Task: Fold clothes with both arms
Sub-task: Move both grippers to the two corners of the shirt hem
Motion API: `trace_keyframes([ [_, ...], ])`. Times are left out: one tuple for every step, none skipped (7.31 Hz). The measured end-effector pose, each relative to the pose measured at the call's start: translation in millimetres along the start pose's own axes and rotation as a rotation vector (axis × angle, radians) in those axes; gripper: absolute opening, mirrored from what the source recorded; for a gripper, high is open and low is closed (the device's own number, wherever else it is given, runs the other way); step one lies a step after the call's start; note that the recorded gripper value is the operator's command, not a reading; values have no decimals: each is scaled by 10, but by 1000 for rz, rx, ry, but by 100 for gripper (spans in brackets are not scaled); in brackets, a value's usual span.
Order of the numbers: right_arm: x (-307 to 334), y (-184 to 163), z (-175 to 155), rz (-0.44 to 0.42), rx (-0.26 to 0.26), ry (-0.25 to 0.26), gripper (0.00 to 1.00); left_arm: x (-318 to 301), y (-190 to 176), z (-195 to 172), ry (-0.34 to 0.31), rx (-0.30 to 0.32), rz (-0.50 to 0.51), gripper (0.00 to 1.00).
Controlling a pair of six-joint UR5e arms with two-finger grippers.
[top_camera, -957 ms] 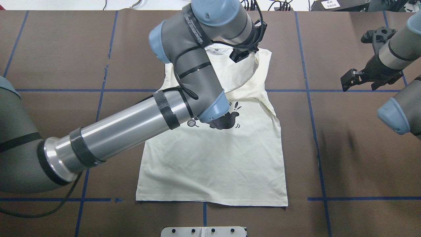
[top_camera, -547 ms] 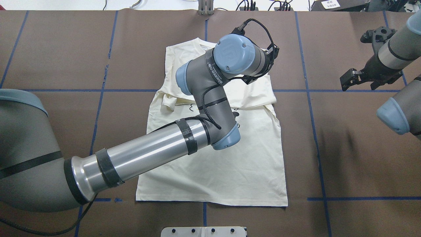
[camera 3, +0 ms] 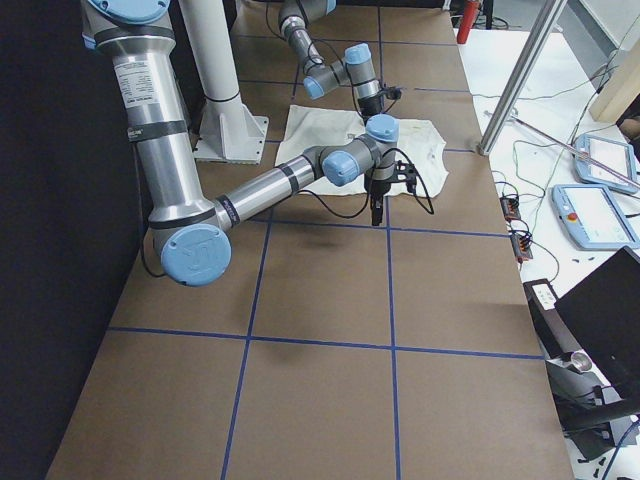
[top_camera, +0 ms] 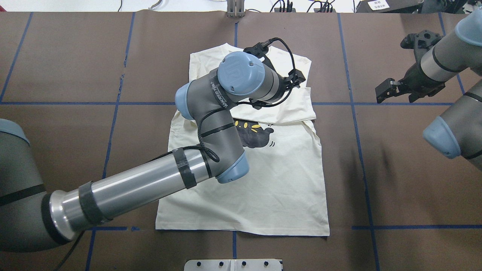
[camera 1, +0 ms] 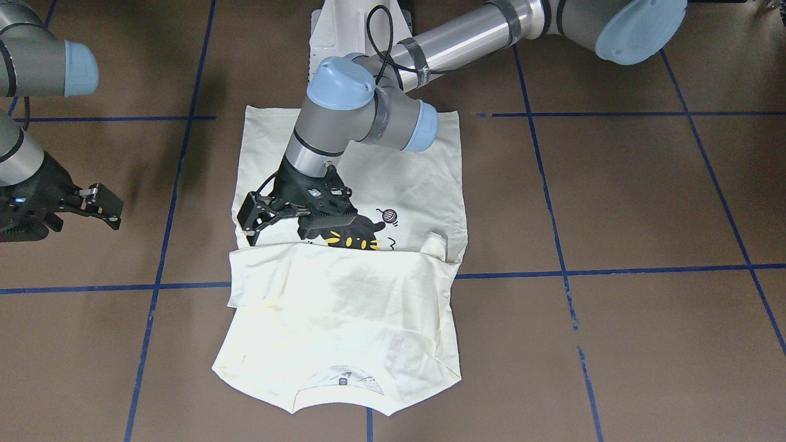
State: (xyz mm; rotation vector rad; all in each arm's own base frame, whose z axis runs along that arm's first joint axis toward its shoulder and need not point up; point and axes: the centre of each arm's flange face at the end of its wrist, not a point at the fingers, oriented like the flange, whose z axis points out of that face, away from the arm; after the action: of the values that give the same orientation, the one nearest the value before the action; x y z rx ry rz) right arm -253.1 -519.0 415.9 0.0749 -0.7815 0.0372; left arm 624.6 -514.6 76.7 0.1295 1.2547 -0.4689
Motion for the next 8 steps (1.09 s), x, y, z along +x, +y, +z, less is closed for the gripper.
trace_keyframes([
  [-288,199,39,36,3,-48,100,-295,-31,-289,-74,3,93,100],
  [-573,463,59,68,-6,-88,100,-637,-51,-638,-133,2,186,100],
  [-854,817,81,92,-20,-112,100,-1058,-62,-1015,-165,-2,258,100],
  [-1121,1236,140,111,-27,-115,100,-1495,-59,-1379,-178,-11,312,100],
  [-1346,1726,257,124,-22,-104,100,-1913,-46,-1759,-188,-23,359,100],
  [-1494,2215,419,133,-9,-95,100,-2204,-25,-2076,-198,-31,383,100],
  [-1540,2659,593,147,1,-98,100,-2333,-2,-2268,-201,-34,393,100],
  [-1526,3030,744,165,7,-97,100,-2362,17,-2353,-200,-36,396,100],
])
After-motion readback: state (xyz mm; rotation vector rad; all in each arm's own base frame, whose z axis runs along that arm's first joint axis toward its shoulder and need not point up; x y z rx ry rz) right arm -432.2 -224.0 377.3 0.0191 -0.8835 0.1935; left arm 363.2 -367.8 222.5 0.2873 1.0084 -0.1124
